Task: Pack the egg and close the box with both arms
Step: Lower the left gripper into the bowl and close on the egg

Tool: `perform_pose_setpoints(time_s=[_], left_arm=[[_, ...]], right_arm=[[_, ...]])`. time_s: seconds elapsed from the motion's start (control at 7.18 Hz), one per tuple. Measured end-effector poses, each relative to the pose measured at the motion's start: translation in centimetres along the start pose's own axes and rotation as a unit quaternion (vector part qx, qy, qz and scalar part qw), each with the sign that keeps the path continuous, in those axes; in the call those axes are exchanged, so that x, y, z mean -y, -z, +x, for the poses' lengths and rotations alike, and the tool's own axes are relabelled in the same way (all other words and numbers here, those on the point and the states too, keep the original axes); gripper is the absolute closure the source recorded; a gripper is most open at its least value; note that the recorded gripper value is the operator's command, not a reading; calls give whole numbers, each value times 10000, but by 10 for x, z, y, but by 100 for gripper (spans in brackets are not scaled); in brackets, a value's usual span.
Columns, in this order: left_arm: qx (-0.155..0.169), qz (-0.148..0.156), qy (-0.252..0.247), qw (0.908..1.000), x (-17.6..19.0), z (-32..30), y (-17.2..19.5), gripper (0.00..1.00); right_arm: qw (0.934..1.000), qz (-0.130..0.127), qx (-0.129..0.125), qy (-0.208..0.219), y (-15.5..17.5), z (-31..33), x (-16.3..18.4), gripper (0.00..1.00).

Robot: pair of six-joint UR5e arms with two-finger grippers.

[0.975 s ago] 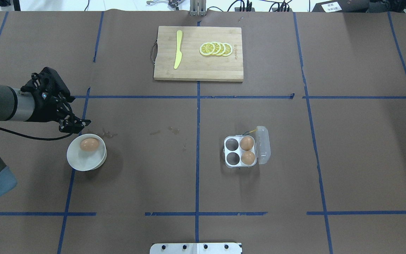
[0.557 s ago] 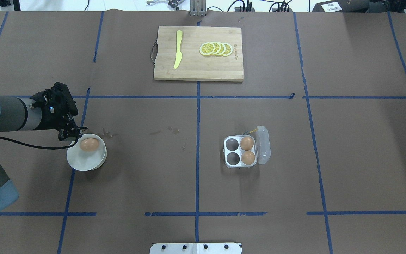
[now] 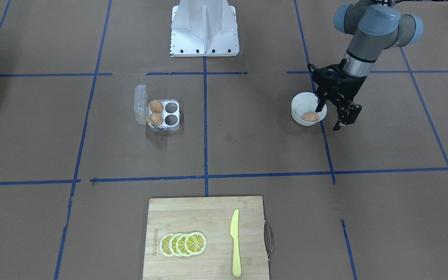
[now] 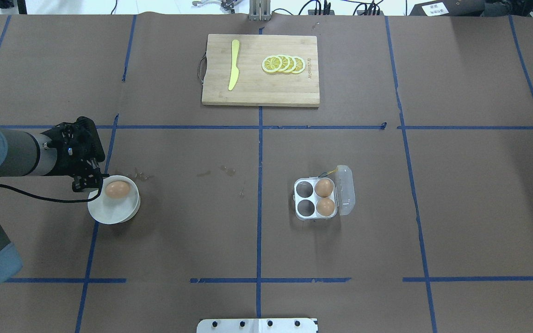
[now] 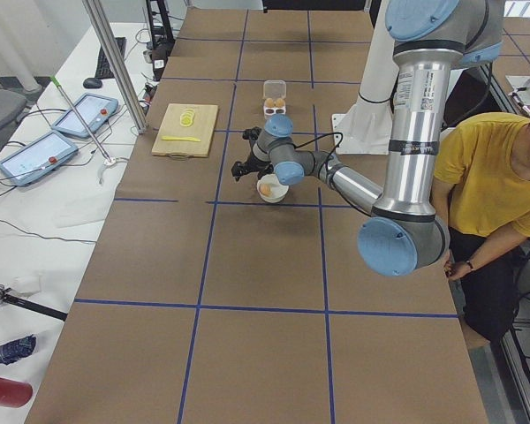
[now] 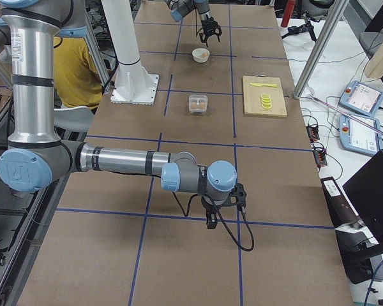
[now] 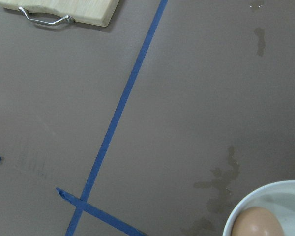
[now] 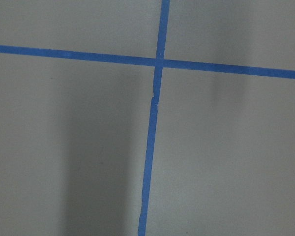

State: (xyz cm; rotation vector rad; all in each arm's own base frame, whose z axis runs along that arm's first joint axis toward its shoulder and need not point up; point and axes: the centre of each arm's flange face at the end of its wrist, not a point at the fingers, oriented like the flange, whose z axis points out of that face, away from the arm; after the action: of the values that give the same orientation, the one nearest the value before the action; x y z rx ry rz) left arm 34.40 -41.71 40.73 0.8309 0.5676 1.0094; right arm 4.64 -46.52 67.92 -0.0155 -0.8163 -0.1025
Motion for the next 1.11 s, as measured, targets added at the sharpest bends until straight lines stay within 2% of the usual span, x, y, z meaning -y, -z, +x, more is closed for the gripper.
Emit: perform_pose_setpoints(time_s=[0.56, 1.11], left_arm=[[-300, -192, -157, 9992, 2, 34, -19, 12], [-395, -253, -207, 9987, 1, 46, -27, 18]], right_arm=[[10000, -43, 11, -46, -4, 4, -8, 0], [9999, -68, 33, -84, -7, 6, -13, 0]])
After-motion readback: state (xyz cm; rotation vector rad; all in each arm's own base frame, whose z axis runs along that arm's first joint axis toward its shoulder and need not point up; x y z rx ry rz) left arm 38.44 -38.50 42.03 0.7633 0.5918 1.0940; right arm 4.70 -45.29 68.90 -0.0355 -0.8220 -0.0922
